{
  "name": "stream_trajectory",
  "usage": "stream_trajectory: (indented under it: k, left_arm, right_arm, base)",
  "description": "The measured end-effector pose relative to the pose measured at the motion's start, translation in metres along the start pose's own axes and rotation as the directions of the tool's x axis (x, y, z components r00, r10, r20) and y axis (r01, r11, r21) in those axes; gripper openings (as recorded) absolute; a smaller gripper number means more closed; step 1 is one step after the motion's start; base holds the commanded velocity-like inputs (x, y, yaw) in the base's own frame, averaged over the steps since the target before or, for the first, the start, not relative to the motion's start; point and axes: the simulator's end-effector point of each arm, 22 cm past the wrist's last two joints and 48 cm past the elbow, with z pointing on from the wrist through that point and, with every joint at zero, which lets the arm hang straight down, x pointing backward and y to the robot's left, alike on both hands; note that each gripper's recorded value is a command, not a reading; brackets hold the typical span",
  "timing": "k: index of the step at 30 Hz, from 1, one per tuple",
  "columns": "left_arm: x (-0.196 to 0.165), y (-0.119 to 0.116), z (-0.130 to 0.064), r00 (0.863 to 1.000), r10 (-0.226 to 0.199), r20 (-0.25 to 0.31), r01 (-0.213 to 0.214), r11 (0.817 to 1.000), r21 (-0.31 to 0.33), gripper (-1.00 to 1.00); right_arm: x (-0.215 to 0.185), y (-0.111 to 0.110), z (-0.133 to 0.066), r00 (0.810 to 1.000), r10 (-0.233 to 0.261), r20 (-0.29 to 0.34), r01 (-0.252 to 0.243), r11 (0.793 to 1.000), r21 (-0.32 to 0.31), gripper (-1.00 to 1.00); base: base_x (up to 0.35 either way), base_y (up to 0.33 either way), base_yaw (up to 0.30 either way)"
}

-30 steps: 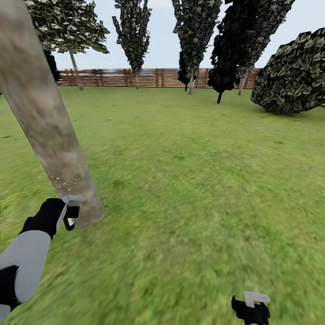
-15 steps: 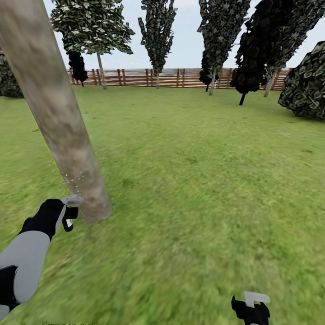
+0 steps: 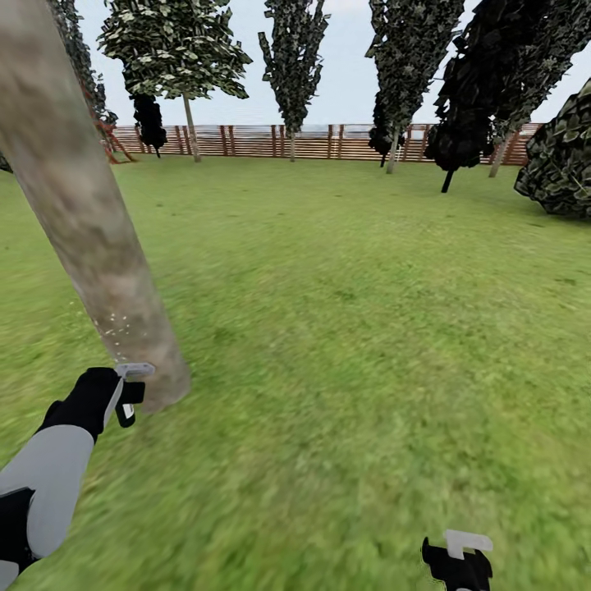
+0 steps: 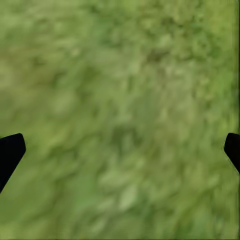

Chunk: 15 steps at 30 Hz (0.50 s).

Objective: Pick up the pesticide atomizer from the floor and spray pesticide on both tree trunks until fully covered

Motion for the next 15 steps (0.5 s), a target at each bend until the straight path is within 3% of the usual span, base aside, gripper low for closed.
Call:
stream_trajectory:
  k: [6, 9, 15]
  left_arm:
    - [0.007, 0.023, 0.002, 1.000, -0.009, -0.009, 0.008, 0.999, -0.048, -1.00]
    - [0.025, 0.032, 0.006, 0.999, -0.005, -0.032, 0.002, 0.997, -0.082, -1.00]
    - [0.032, 0.023, 0.008, 0.999, -0.006, -0.042, 0.003, 0.997, -0.072, -1.00]
  right_arm:
    - [0.000, 0.001, 0.000, 1.000, 0.001, -0.001, -0.001, 1.000, -0.001, 1.00]
    - [0.000, 0.001, 0.000, 1.000, 0.001, -0.001, -0.001, 1.000, -0.002, 1.00]
    - [0.000, 0.002, 0.000, 1.000, 0.000, -0.001, 0.000, 1.000, -0.004, 1.00]
  base:
    - [0.139, -0.265, 0.012]
    - [0.151, -0.257, 0.195]
    - [0.109, -0.108, 0.268]
